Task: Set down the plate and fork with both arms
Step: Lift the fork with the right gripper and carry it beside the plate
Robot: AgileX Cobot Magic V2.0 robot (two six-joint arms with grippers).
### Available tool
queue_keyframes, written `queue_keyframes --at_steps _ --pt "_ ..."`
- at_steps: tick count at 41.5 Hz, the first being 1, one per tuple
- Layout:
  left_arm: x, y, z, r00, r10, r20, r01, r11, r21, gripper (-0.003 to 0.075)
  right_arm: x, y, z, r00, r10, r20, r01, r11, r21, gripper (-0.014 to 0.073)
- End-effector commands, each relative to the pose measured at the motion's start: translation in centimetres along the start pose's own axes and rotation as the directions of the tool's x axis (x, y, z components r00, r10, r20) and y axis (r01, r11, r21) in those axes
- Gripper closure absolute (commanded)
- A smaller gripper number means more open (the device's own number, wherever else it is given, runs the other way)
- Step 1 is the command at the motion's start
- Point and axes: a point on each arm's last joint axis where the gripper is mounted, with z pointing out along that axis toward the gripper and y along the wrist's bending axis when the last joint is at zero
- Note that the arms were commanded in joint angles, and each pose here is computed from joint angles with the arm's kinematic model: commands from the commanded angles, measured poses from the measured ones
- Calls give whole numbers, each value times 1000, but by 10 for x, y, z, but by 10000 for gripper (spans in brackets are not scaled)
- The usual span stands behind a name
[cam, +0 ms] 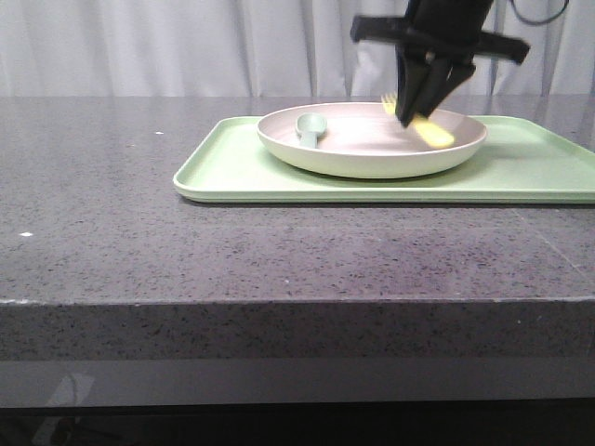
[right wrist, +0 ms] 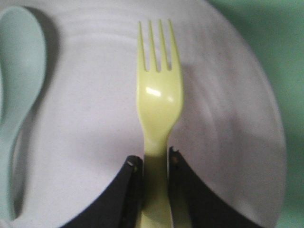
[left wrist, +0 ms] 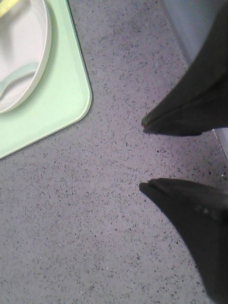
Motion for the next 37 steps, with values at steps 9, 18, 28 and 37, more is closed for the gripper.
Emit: queue_keyframes --at_steps 9,18,28,37 --pt "-12 0 -8 995 -13 95 14 1000 0 491 -8 -25 -86 986 26 162 -29 999 14 455" --pt "-12 0 -8 995 -13 95 14 1000 0 491 0 -67 -76 991 116 70 -121 990 75 455" --pt "-12 0 -8 995 -13 95 14 1000 0 491 9 -92 -50 991 135 21 -137 985 108 455" --pt "-12 0 -8 995 -13 95 14 1000 0 491 6 -97 -26 991 134 5 -133 985 112 455"
